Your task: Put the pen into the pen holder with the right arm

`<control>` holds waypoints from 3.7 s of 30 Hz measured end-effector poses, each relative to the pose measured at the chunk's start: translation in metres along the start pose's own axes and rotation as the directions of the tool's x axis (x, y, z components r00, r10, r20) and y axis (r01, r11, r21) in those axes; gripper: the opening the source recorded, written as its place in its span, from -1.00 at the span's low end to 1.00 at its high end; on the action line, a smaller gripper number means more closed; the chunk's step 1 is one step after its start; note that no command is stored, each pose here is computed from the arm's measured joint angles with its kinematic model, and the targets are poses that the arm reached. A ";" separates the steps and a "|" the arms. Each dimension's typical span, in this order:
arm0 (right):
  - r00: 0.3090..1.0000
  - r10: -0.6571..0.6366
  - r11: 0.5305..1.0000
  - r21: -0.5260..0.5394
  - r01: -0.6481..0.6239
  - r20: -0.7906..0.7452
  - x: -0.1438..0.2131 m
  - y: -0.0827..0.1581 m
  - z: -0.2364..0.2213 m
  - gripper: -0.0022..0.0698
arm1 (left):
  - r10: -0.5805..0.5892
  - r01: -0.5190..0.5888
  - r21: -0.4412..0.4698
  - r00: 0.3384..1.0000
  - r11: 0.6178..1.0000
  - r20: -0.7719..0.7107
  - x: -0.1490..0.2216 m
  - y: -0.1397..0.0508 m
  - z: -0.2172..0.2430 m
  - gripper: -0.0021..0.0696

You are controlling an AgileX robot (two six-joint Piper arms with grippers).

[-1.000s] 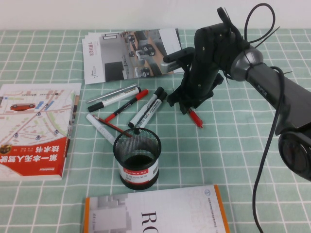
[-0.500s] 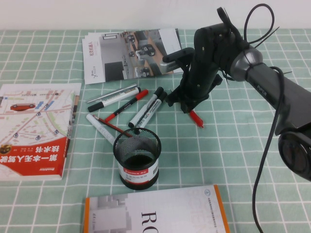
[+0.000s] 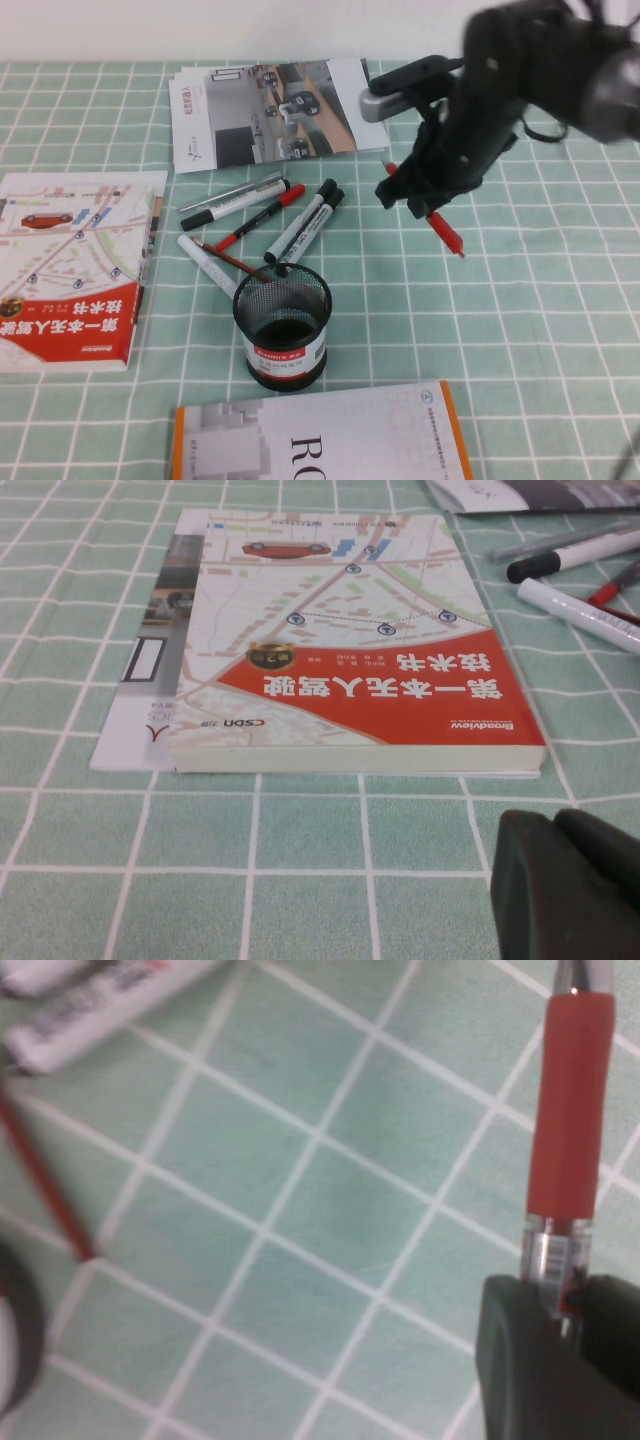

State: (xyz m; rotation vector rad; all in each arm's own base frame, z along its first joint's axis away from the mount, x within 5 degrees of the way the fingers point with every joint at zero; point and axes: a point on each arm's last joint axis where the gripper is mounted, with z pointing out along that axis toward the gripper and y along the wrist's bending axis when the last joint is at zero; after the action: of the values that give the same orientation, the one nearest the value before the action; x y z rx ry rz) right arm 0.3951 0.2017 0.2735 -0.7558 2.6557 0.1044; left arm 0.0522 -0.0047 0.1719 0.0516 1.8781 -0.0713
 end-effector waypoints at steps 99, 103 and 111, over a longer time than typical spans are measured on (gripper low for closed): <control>0.640 -0.087 0.950 -0.130 0.284 0.764 0.151 0.094 -0.059 -0.87 | 0.000 0.000 0.000 1.000 1.000 -0.001 0.000 0.000 0.000 -0.95; 0.694 -0.082 0.984 -0.053 0.172 0.716 0.178 0.074 -0.089 -0.96 | 0.000 0.000 0.000 1.000 1.000 -0.001 0.000 0.000 0.000 -0.95; 0.656 -0.003 0.997 -0.046 0.058 0.755 0.252 0.052 -0.122 -0.99 | 0.000 0.000 0.000 1.000 1.000 -0.001 0.000 0.000 0.000 -0.95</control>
State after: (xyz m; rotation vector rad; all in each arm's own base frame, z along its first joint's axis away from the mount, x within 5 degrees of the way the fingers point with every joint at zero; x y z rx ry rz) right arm 0.1292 0.1009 0.2908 -0.5928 1.8311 0.4090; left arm 0.0522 -0.0047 0.1719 0.0517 1.8788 -0.0713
